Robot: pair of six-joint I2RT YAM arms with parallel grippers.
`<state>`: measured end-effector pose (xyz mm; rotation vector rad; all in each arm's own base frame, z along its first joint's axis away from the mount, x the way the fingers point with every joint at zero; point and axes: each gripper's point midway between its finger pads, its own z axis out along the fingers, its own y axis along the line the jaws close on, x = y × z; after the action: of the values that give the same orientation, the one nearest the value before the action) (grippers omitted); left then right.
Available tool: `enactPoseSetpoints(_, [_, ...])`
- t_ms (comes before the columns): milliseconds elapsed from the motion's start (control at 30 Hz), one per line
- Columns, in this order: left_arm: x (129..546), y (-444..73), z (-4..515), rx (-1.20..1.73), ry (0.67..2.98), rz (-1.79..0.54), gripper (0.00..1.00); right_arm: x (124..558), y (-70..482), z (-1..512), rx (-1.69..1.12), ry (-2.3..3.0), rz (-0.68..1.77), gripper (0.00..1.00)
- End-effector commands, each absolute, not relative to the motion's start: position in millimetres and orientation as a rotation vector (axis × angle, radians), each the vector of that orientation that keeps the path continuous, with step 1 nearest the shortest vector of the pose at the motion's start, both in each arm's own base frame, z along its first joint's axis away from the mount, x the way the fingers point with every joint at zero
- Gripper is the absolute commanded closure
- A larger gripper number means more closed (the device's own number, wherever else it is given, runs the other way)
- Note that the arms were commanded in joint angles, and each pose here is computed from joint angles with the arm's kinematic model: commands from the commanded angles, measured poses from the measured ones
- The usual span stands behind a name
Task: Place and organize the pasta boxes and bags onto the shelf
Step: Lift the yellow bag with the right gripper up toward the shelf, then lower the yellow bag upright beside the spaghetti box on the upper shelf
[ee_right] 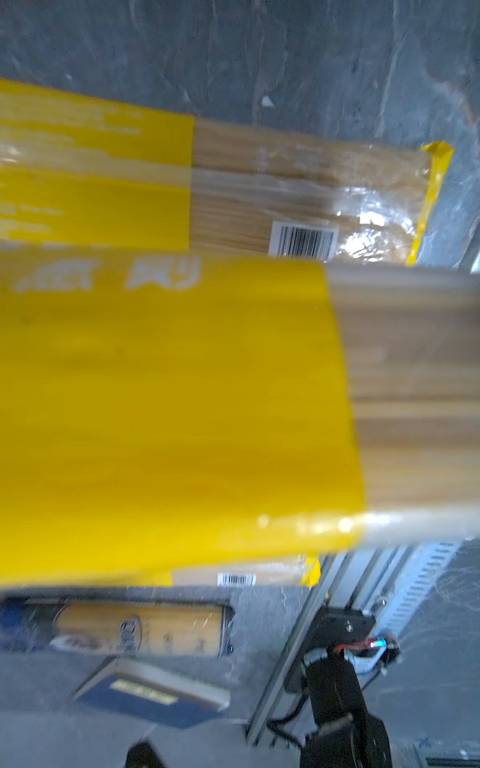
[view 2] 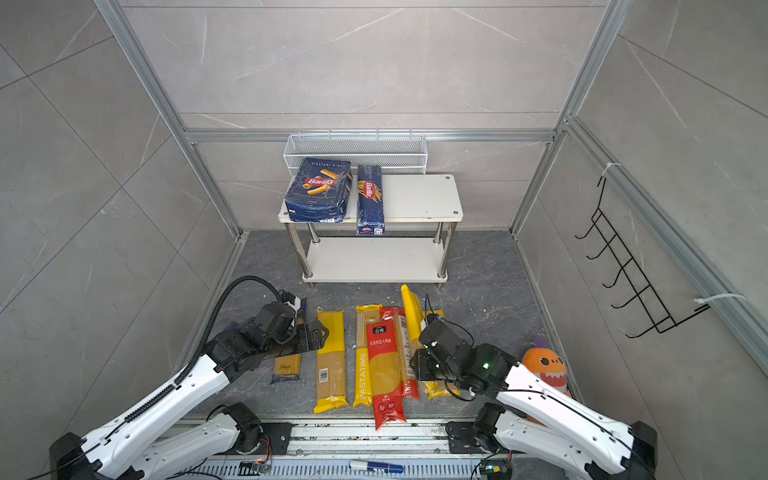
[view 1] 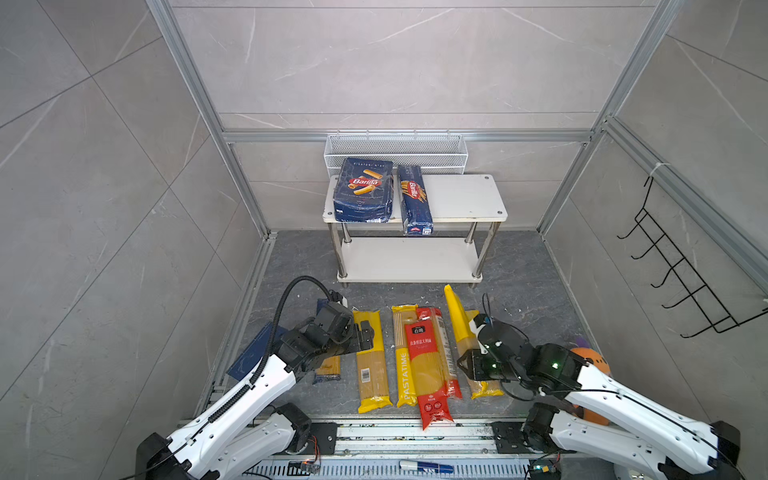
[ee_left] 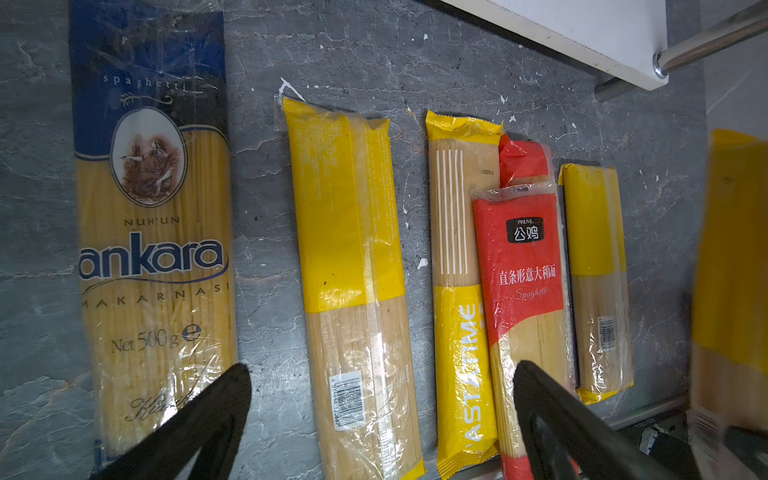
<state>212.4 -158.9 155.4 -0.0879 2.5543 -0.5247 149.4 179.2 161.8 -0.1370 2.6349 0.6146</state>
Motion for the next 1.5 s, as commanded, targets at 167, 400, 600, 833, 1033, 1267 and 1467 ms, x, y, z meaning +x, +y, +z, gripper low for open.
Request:
enactPoseSetpoints(167, [221, -167, 169, -0.041, 2.534, -0.526, 0.00, 160, 159, 273, -0.178, 2.360, 0.629, 0.88])
enactPoseSetpoints(400, [229, -173, 183, -0.019, 2.507, -0.537, 0.00, 179, 160, 338, -0.207, 2.226, 0.575, 0.87])
enactPoseSetpoints(600, [235, -177, 191, -0.004, 2.497, -0.536, 0.00, 214, 182, 383, -0.245, 2.165, 0.472, 0.86])
enactPoseSetpoints(833, [239, -177, 194, 0.002, 2.498, -0.509, 0.00, 273, 210, 439, -0.264, 2.088, 0.383, 0.86])
enactPoseSetpoints(1033, [240, -176, 198, 0.015, 2.488, -0.499, 0.00, 337, 209, 455, -0.214, 2.087, 0.357, 0.86])
enactPoseSetpoints(1267, [243, -175, 208, 0.033, 2.475, -0.474, 0.00, 396, 215, 461, -0.205, 2.073, 0.341, 0.86])
enactPoseSetpoints(1467, [249, -179, 212, 0.045, 2.479, -0.461, 0.00, 433, 209, 442, -0.161, 2.105, 0.329, 0.86])
